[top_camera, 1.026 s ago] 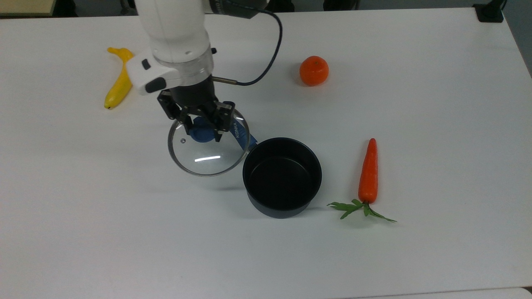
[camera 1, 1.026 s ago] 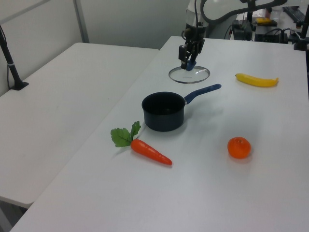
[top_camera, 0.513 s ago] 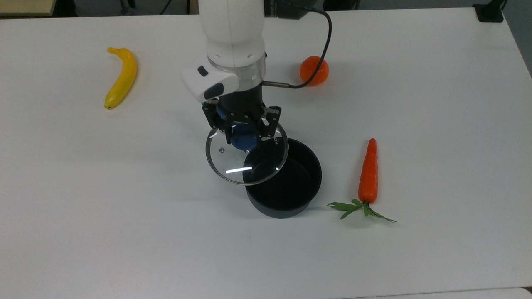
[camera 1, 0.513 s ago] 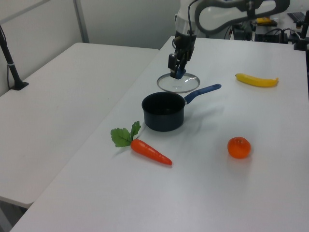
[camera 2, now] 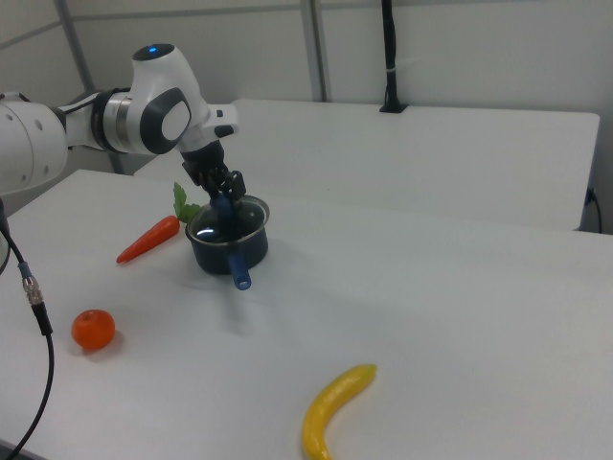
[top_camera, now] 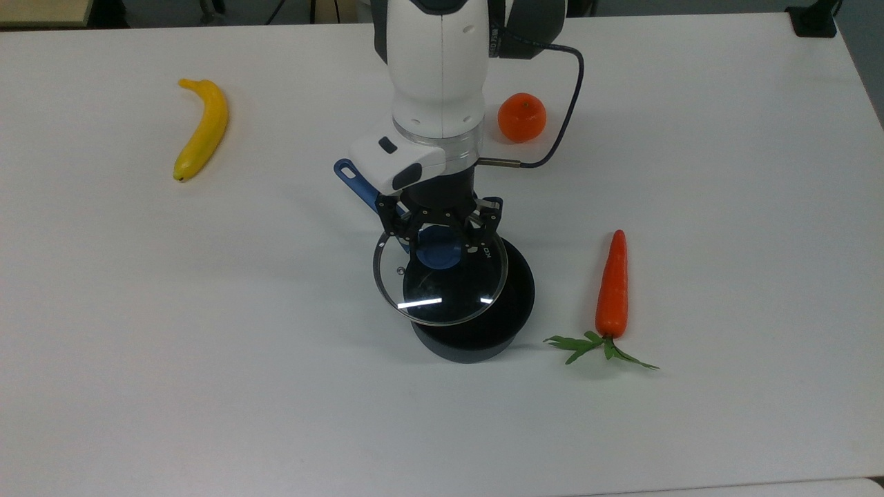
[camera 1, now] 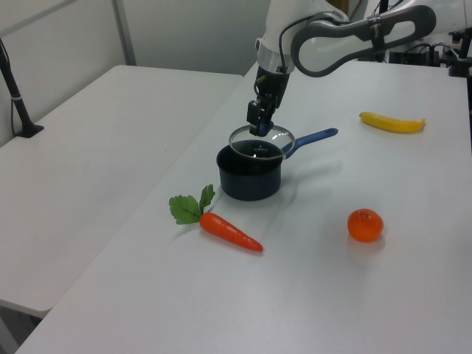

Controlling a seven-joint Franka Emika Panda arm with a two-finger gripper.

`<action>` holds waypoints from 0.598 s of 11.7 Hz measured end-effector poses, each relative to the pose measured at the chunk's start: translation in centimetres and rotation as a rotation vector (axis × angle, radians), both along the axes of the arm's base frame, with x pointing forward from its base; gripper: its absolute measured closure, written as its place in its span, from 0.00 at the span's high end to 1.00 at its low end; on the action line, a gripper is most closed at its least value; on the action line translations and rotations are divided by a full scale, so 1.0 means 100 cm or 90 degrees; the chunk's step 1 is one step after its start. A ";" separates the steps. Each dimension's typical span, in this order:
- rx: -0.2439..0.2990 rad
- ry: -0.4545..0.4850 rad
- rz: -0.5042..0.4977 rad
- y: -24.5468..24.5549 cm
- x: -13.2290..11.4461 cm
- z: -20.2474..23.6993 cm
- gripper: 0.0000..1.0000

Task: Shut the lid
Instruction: 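Carry the glass lid over the black saucepan, then lower the lid onto the saucepan rim and open the gripper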

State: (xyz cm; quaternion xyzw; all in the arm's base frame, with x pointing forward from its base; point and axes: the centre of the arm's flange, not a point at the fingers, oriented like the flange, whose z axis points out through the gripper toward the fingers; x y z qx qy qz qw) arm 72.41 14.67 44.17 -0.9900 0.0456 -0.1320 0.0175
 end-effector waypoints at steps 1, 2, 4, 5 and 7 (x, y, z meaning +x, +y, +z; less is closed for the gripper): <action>0.001 0.003 0.004 0.004 0.000 -0.003 0.61; 0.003 0.005 0.007 0.009 0.000 -0.006 0.61; 0.008 -0.002 0.007 0.018 0.003 -0.004 0.61; 0.008 -0.006 0.006 0.020 0.006 -0.004 0.61; 0.006 -0.008 0.007 0.022 0.010 -0.008 0.61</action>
